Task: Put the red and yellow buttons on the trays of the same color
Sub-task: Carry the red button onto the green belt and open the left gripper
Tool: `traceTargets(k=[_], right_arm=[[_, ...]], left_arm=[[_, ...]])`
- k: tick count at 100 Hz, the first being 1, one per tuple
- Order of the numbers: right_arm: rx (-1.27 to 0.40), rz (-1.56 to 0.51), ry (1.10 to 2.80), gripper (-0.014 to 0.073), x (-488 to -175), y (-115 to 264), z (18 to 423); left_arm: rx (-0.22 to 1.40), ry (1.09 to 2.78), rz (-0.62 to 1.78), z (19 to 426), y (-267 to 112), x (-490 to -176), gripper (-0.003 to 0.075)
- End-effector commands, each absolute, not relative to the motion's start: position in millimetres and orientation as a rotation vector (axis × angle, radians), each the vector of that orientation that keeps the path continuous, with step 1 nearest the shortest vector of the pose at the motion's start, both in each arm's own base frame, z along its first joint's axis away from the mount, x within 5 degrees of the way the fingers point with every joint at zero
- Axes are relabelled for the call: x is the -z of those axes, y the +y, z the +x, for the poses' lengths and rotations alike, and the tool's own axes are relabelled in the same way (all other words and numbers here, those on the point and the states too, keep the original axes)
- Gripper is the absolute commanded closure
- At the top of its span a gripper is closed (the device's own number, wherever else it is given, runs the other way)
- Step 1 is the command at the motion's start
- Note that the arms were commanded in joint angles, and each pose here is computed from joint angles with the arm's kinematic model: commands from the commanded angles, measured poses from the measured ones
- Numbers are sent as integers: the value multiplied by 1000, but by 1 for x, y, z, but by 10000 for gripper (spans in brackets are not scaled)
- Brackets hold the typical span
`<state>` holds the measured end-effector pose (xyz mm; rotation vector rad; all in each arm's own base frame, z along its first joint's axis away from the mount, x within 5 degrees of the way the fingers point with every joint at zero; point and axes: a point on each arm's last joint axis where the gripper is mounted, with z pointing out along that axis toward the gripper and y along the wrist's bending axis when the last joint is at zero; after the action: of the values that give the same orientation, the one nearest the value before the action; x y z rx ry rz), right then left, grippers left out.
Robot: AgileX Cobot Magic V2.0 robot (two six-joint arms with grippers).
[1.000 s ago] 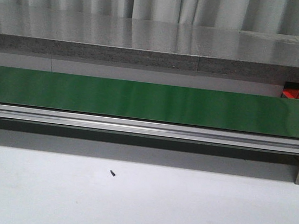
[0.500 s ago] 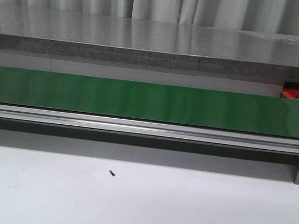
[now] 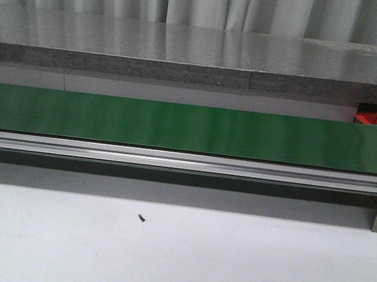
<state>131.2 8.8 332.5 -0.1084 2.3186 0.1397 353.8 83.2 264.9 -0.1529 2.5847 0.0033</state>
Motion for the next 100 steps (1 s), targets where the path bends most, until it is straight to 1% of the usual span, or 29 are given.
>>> traceTargets(k=[1,8,14,15,19,20,24,29,33,51,83,91,100], right_arm=[[-140,-102,2242,665,-344,9,134],[-140,-102,2242,665,-344,9,134],[-140,-102,2242,665,-344,9,134],[-140,-102,2242,665,-344,9,134],[-140,-102,2242,665,-344,9,134],[-140,-102,2242,665,-344,9,134],[-140,-102,2242,665,-344,9,134],[-140,-102,2242,665,-344,9,134],[-140,-102,2242,665,-344,9,134],[-140,-102,2242,665,-344,9,134],[-140,-102,2242,665,-344,9,134],[-140,-102,2242,665,-344,9,134],[-140,-102,2242,665,-344,9,134]], left_arm=[[-20,2463,-146,356,81,-292,611],[-20,2463,-146,356,81,-292,527],[-20,2464,-147,356,81,-292,416],[-20,2464,-147,356,81,-292,416],[-20,2465,-147,356,81,-291,337],[-20,2465,-147,356,81,-291,337],[-20,2465,-147,356,81,-291,269],[-16,2463,-150,357,81,-291,222],[-14,2460,-151,357,81,-291,203],[-5,2428,-159,360,81,-300,195],[-8,2270,-151,364,80,-352,195],[-8,2266,-162,363,83,-355,195],[-17,2274,-204,360,94,-355,195]])
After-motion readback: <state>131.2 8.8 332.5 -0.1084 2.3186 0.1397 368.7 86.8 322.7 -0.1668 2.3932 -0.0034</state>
